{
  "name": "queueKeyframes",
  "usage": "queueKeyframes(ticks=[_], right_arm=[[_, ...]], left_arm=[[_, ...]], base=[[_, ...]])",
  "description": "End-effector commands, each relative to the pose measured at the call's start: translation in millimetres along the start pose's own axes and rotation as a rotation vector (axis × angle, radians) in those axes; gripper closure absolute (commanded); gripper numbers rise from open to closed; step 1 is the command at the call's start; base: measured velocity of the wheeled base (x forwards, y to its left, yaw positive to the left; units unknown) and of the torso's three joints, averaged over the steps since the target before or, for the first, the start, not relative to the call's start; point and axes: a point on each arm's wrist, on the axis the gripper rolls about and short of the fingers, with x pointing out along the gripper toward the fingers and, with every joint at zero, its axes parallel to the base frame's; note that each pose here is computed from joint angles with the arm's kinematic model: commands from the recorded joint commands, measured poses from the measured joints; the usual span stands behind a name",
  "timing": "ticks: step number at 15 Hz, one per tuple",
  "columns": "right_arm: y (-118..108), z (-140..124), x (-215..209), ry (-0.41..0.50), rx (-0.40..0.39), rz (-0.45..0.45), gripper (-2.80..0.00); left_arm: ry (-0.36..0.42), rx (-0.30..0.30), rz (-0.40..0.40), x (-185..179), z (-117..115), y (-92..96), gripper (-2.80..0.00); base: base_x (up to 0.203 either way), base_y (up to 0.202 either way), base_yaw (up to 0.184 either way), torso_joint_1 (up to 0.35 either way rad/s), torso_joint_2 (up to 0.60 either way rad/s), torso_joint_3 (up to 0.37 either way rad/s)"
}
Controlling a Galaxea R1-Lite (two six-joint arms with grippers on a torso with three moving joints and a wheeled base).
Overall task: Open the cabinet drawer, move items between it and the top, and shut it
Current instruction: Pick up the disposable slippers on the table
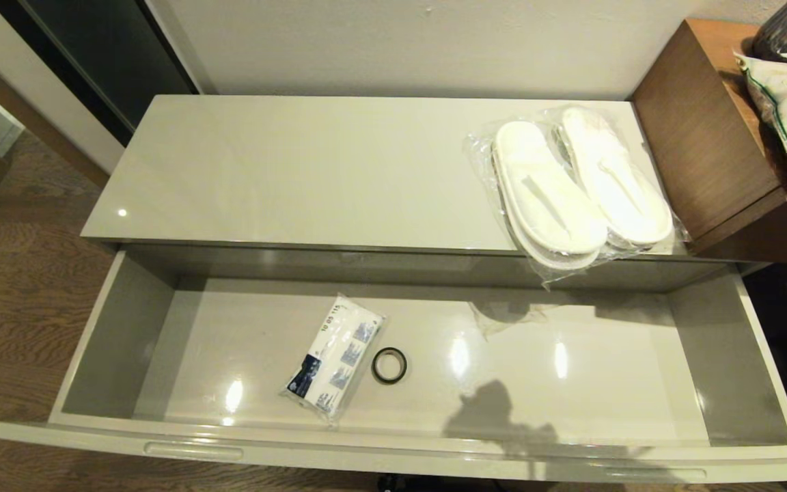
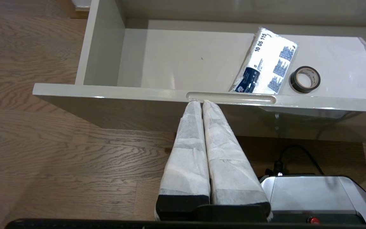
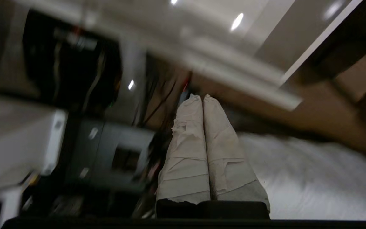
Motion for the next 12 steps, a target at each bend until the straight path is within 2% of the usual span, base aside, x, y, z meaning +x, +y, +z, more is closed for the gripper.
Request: queueKeyframes(ticks=[1, 3, 5, 7, 11, 12], right_arm=[[6, -18, 4, 0.076, 0.084, 0.023, 0.00], [17, -31, 18, 0.184, 0.122, 0.015, 0.00], [24, -43, 29, 0.250, 0.136, -0.019, 0.00], [26, -45, 30, 0.256, 0.155, -0.030, 0.00], [30, -55, 38, 0.311, 0.110, -0.047, 0.00], [32, -56, 42, 0.316, 0.120, -0.057, 0.00]], left_arm=[[0.000, 0.000, 0.000, 0, 0, 0.0, 0.00], [0.000, 0.000, 0.001, 0, 0, 0.0, 0.00], [0.000, 0.000, 0.001, 0, 0, 0.0, 0.00], [0.000, 0.000, 0.000, 0, 0, 0.0, 0.00], [0.000, 0.000, 0.000, 0, 0, 0.0, 0.00], [0.000, 0.000, 0.000, 0, 0, 0.0, 0.00]], base=[[0.000, 0.000, 0.000, 0.000, 0.00, 0.000], [0.000, 0.000, 0.000, 0.000, 0.00, 0.000], [0.000, 0.000, 0.000, 0.000, 0.00, 0.000], [0.000, 0.000, 0.000, 0.000, 0.00, 0.000], [0.000, 0.000, 0.000, 0.000, 0.00, 0.000], [0.000, 0.000, 0.000, 0.000, 0.00, 0.000]])
